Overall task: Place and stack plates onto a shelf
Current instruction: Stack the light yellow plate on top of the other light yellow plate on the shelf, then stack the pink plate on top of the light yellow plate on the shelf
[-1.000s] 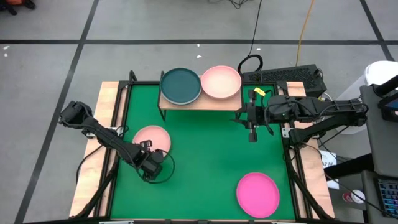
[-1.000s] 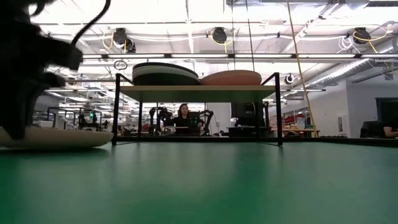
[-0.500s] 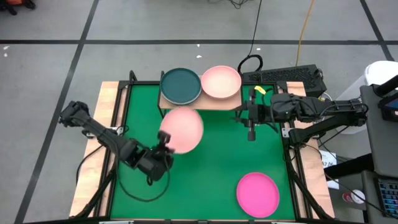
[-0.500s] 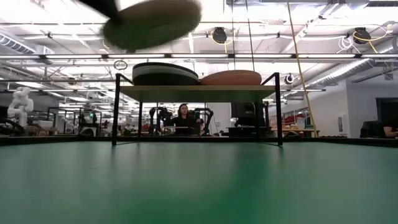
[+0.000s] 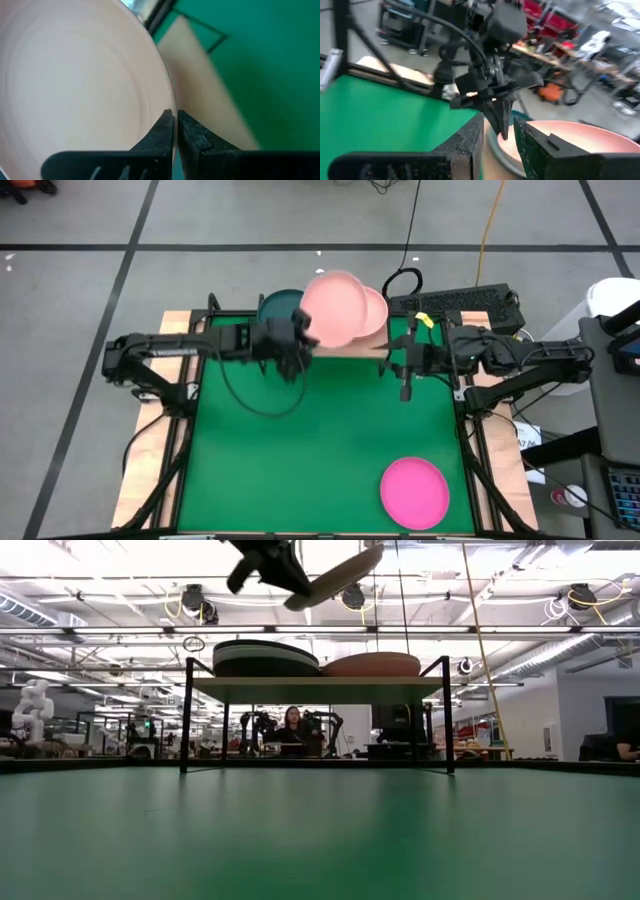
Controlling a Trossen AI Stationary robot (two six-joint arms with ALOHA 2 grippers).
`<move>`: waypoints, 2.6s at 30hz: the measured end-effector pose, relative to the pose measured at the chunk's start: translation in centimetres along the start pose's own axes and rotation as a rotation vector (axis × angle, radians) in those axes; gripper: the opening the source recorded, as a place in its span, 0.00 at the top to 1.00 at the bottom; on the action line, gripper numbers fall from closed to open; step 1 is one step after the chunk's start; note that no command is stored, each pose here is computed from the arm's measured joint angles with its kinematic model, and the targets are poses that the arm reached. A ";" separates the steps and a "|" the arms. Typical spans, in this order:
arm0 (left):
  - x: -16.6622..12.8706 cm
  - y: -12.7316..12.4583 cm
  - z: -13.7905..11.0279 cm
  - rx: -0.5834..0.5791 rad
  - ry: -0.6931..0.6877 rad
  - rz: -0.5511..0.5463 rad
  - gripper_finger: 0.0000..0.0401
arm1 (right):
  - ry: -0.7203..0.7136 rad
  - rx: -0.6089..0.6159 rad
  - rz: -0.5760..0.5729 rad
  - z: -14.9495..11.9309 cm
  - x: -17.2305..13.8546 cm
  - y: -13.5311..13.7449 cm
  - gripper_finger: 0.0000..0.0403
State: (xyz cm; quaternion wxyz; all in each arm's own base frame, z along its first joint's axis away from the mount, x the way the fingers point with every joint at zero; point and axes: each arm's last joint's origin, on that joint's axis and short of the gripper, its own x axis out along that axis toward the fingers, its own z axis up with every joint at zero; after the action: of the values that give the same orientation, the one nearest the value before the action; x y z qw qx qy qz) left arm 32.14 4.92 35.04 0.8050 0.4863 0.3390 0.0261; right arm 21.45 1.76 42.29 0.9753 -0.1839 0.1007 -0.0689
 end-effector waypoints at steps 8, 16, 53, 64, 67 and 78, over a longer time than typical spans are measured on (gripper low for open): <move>3.1 2.5 -4.2 0.021 -0.057 0.014 0.98 | -0.130 -0.036 -0.127 1.5 -2.8 -1.5 0.77; 7.2 4.5 -3.9 0.077 0.028 -0.143 0.98 | -0.220 -0.027 -0.165 2.2 -5.1 -2.5 0.77; 11.2 4.9 -2.0 0.072 0.177 -0.200 0.83 | -0.147 -0.024 -0.132 1.5 -4.7 -2.1 0.77; 9.3 5.0 -1.1 0.081 0.251 -0.163 0.83 | -0.123 0.005 -0.119 1.2 -4.6 -2.0 0.77; 6.0 5.7 -0.3 0.011 0.230 -0.138 0.83 | -0.056 0.038 -0.088 0.5 -4.6 -1.7 0.77; -8.5 5.3 2.1 -0.343 0.062 -0.072 0.83 | 0.274 0.186 0.072 -4.8 -3.0 1.7 0.77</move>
State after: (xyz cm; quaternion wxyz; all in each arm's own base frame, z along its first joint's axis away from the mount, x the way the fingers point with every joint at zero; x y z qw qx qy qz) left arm 28.33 2.91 44.30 0.8656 0.3282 0.3715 0.0699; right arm 17.64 2.17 37.81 0.9672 -0.0780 0.2323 -0.0673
